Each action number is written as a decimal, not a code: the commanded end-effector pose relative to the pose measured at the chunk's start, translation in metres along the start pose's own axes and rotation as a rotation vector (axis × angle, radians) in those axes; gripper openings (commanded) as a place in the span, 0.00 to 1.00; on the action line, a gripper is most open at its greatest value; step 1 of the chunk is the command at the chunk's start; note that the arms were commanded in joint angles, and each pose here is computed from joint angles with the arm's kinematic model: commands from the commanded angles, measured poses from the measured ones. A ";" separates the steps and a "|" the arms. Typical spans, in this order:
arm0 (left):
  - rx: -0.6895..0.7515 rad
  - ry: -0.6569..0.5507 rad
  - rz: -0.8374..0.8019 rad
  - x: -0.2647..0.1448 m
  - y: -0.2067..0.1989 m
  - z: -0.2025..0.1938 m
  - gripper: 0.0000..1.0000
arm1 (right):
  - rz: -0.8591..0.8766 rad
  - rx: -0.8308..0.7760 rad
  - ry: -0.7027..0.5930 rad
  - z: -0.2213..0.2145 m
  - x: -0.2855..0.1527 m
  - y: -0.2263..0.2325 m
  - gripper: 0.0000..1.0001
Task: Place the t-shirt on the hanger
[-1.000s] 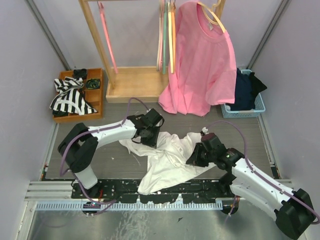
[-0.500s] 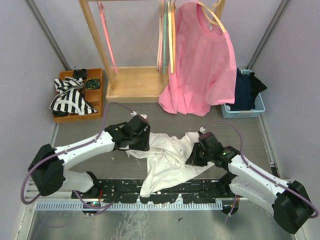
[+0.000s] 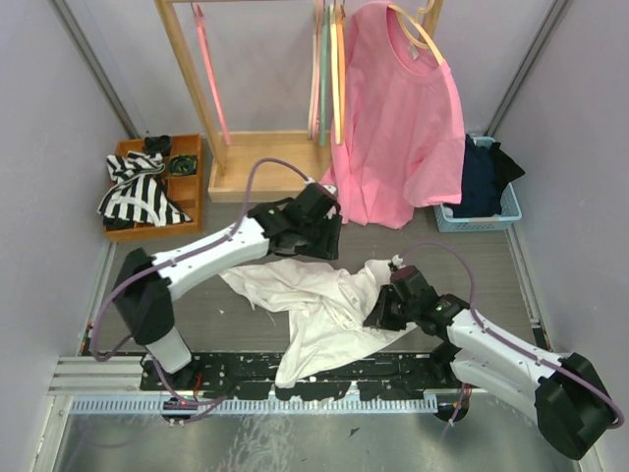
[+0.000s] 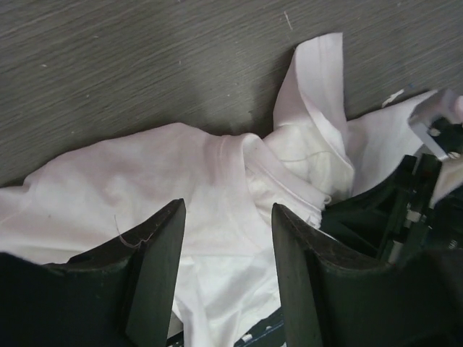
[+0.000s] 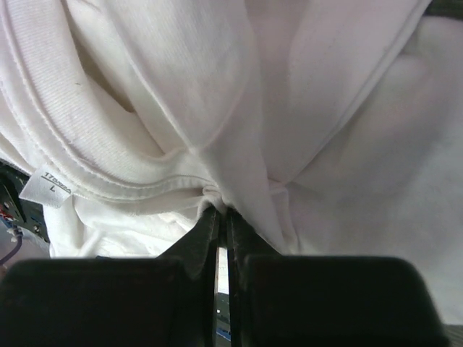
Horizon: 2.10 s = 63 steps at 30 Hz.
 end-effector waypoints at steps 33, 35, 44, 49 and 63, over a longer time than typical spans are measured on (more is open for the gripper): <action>0.224 0.112 0.191 0.034 -0.007 -0.006 0.00 | 0.077 -0.039 -0.076 0.010 -0.018 0.019 0.01; 0.227 0.086 0.204 0.014 -0.005 -0.002 0.00 | 0.091 -0.058 -0.109 0.019 -0.029 0.031 0.01; 0.206 -0.116 0.244 -0.074 0.011 0.028 0.00 | 0.127 -0.164 -0.279 0.067 -0.082 0.095 0.01; 0.194 -0.249 0.243 -0.125 0.019 0.063 0.00 | 0.115 -0.243 -0.398 0.106 -0.117 0.142 0.01; 0.172 -0.602 0.178 -0.262 0.017 0.142 0.00 | 0.308 -0.358 -0.679 0.173 -0.230 0.258 0.01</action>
Point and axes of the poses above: each gripper's point midway between its finger pads, its own x axis out along the fingers, its own y axis along the line the jaws close on, z = x × y, the point moved 8 cm from there along -x, back along the fingers, and after that the axes turned 6 degrees about x, right-handed, at the moved point
